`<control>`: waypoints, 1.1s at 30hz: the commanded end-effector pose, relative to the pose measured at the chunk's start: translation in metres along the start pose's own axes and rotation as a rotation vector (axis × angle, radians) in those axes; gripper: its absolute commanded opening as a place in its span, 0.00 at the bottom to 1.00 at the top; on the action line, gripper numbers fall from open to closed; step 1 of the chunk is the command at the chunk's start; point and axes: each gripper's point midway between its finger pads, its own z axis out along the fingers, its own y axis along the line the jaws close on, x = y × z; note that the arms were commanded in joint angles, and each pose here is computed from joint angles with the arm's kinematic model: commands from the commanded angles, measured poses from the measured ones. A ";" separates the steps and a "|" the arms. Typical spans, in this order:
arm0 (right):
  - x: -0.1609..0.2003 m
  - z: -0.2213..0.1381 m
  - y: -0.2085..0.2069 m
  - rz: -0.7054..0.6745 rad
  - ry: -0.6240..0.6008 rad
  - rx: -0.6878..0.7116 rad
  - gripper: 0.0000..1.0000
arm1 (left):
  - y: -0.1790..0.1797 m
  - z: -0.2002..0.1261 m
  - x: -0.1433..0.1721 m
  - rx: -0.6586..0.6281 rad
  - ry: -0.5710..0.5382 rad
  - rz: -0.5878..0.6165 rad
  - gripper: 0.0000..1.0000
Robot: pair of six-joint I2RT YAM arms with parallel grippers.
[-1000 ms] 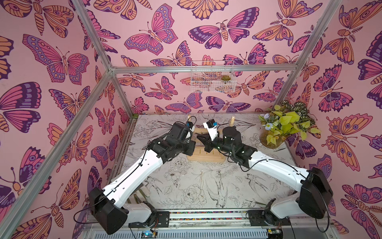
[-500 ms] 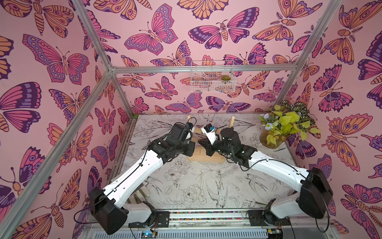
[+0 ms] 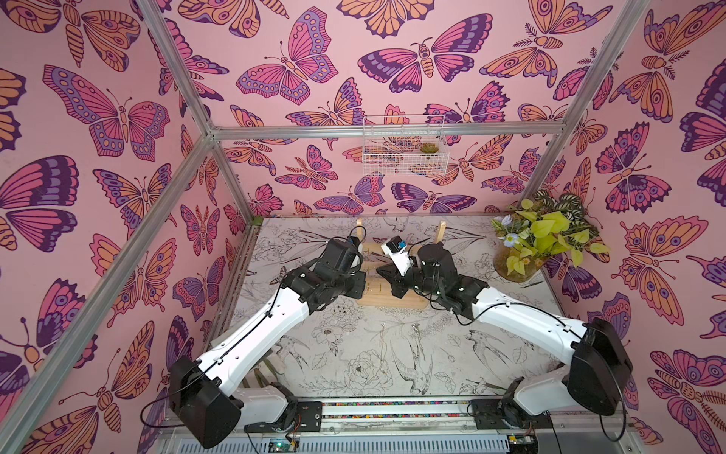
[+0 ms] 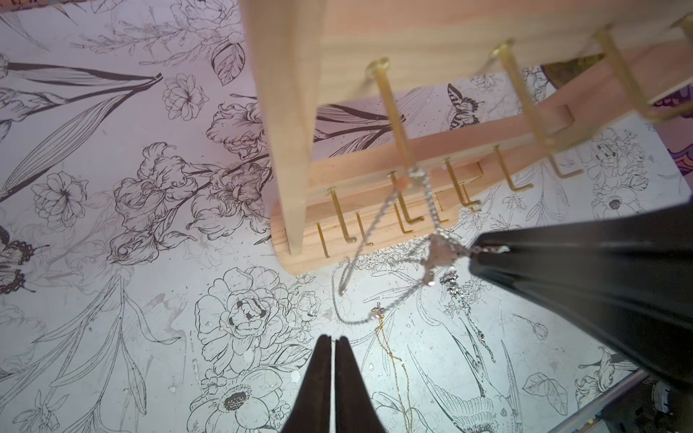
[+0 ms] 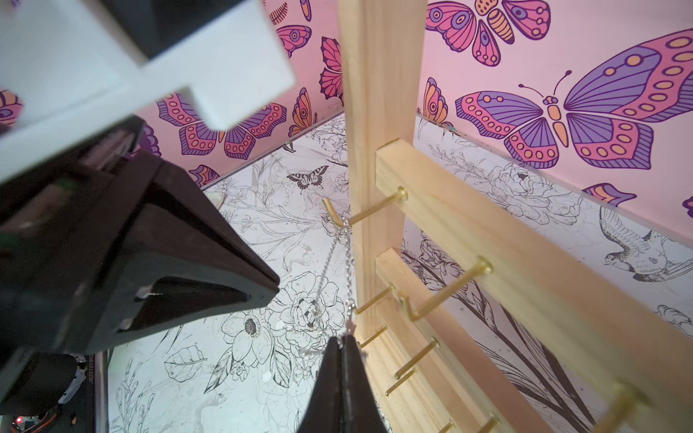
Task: Hang the necklace on the jewelry display stand
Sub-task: Hang the necklace on the stand.
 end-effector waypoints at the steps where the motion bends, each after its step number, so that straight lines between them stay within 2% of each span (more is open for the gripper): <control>1: -0.004 0.003 -0.001 -0.014 -0.009 0.013 0.05 | 0.009 -0.008 -0.011 -0.014 -0.093 -0.064 0.10; 5: -0.005 0.005 -0.002 -0.013 -0.015 0.016 0.05 | 0.003 -0.002 -0.021 0.068 -0.171 -0.093 0.21; 10: -0.008 0.006 -0.002 -0.015 -0.020 0.020 0.05 | -0.005 0.001 -0.024 0.138 -0.208 -0.092 0.33; 17: -0.010 0.006 -0.002 -0.010 -0.030 0.013 0.05 | -0.008 0.014 -0.027 0.178 -0.256 -0.111 0.40; 28: -0.016 0.007 0.001 -0.004 -0.048 0.000 0.05 | -0.005 0.024 -0.040 0.156 -0.304 -0.117 0.42; 33: -0.019 0.006 0.002 -0.003 -0.059 -0.006 0.05 | -0.002 0.024 -0.042 0.141 -0.313 -0.124 0.38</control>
